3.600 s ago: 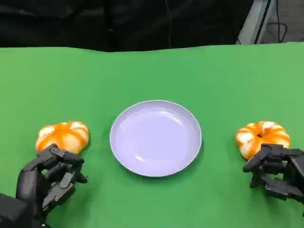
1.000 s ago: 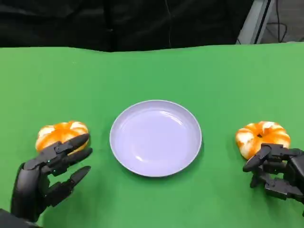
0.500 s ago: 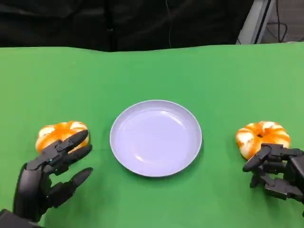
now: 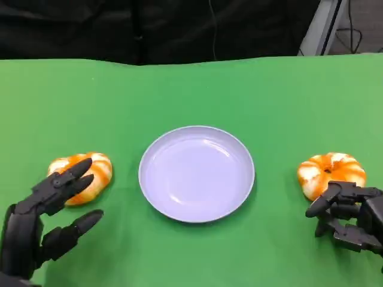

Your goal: Grasp the bread from the table and place it into the plate.

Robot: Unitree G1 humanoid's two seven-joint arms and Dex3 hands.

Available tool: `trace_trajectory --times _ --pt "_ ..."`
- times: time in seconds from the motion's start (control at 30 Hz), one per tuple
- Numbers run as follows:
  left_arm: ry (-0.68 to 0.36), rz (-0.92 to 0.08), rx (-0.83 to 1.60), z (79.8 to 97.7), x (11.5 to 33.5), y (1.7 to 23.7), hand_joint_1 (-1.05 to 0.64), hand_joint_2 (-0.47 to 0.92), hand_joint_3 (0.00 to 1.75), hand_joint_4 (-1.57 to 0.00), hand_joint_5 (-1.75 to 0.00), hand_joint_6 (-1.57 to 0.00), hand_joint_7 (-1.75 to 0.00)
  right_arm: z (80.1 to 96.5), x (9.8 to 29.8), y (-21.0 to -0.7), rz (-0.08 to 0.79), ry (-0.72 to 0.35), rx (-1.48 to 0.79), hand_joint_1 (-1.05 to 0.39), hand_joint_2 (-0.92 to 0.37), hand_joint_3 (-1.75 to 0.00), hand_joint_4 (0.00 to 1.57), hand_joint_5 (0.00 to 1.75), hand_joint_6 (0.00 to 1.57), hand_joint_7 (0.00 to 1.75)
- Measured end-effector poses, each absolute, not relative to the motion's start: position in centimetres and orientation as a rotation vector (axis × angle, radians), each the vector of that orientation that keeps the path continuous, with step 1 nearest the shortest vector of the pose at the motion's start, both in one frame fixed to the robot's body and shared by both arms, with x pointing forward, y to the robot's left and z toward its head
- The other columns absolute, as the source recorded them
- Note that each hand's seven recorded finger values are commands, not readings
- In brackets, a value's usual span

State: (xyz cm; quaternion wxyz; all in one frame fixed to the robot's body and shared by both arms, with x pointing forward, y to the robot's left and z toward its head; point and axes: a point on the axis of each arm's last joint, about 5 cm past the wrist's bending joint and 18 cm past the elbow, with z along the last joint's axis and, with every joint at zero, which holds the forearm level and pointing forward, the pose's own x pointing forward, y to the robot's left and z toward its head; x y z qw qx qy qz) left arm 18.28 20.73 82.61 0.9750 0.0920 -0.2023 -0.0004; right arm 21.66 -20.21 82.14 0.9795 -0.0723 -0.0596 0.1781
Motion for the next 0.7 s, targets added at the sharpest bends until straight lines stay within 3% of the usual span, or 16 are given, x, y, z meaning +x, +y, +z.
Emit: trace_trajectory --times 0.7 --pt "-0.406 0.019 0.253 82.87 18.39 21.47 -0.56 0.92 0.07 -0.72 0.0 -0.62 0.0 82.13 21.66 -20.2 0.356 -0.118 -0.146 0.1 -0.77 -0.73 0.89 1.39 0.93 1.0"
